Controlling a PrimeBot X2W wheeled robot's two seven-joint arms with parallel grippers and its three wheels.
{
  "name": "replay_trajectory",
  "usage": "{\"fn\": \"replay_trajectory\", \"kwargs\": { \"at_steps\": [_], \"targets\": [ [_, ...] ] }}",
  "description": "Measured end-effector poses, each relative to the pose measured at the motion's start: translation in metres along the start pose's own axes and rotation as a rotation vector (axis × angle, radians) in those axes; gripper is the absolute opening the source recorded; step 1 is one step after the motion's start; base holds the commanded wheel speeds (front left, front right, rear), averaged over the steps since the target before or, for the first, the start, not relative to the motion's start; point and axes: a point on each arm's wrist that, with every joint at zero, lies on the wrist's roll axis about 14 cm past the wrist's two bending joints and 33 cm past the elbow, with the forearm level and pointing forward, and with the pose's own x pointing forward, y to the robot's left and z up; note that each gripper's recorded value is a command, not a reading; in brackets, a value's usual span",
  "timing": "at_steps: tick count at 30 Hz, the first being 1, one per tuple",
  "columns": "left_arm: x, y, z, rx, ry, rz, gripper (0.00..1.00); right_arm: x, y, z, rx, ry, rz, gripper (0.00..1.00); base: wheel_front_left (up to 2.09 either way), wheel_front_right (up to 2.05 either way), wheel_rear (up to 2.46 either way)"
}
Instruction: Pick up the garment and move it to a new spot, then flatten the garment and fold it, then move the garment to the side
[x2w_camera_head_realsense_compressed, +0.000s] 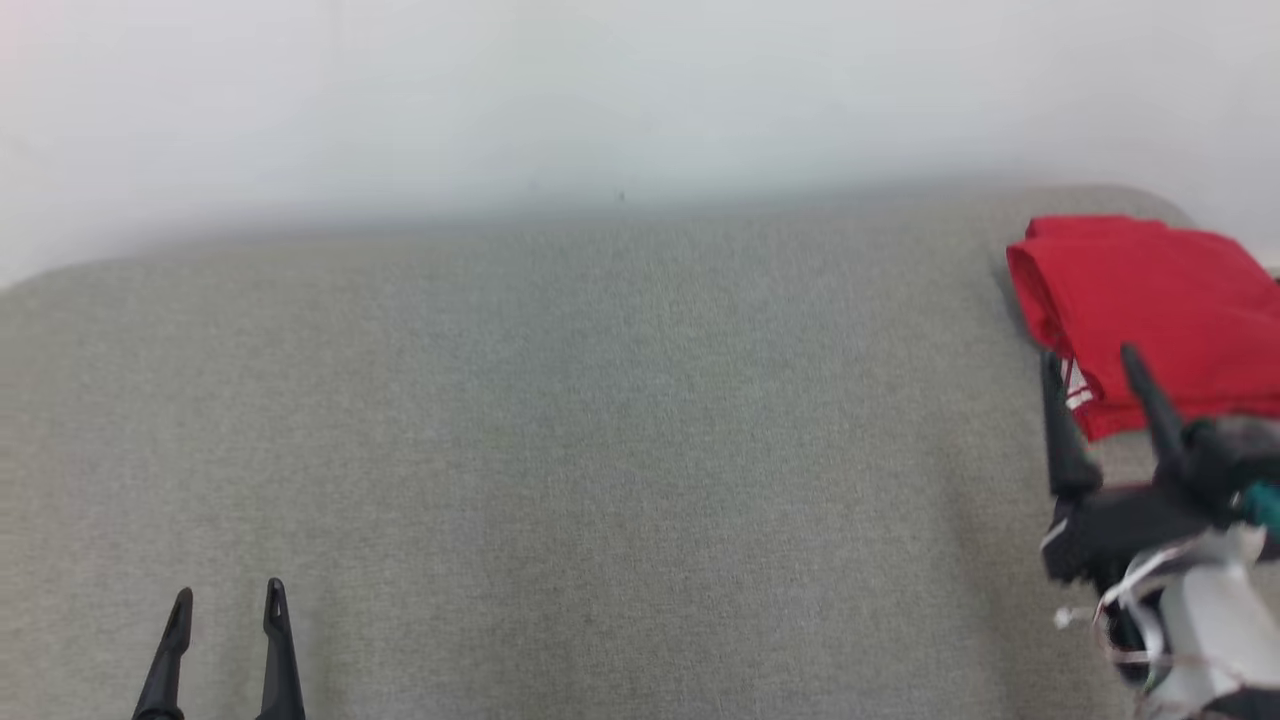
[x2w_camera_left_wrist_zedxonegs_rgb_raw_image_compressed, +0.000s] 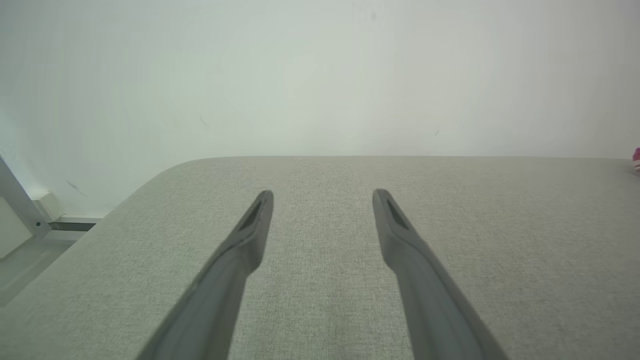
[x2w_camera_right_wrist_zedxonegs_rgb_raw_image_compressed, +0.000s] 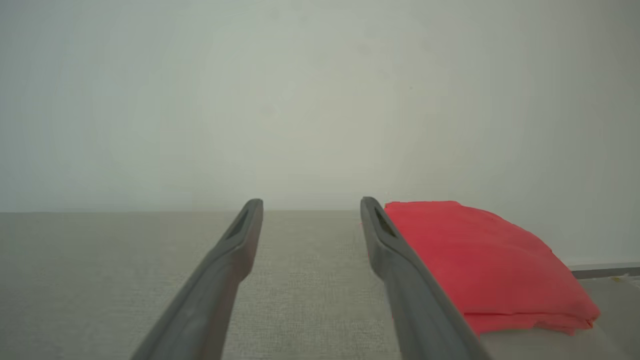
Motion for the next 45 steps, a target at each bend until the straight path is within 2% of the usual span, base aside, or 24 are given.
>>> {"fn": "replay_trajectory", "kwargs": {
  "at_steps": [7, 18, 45],
  "targets": [
    [-0.016, 0.004, 0.015, -0.003, -0.040, 0.018, 1.00, -0.045, 0.038, -0.020, 0.120, 0.024, 0.016, 1.00, 0.00, 0.00, 0.00],
    [-0.016, -0.008, 0.009, -0.021, -0.024, -0.013, 1.00, -0.085, 0.051, -0.042, 0.176, 0.074, -0.011, 1.00, 0.00, 0.00, 0.00],
    [-0.023, -0.003, -0.009, -0.022, 0.035, -0.007, 1.00, -0.093, 0.054, -0.049, 0.193, 0.091, -0.020, 1.00, 0.00, 0.00, 0.00]
  ]
}}
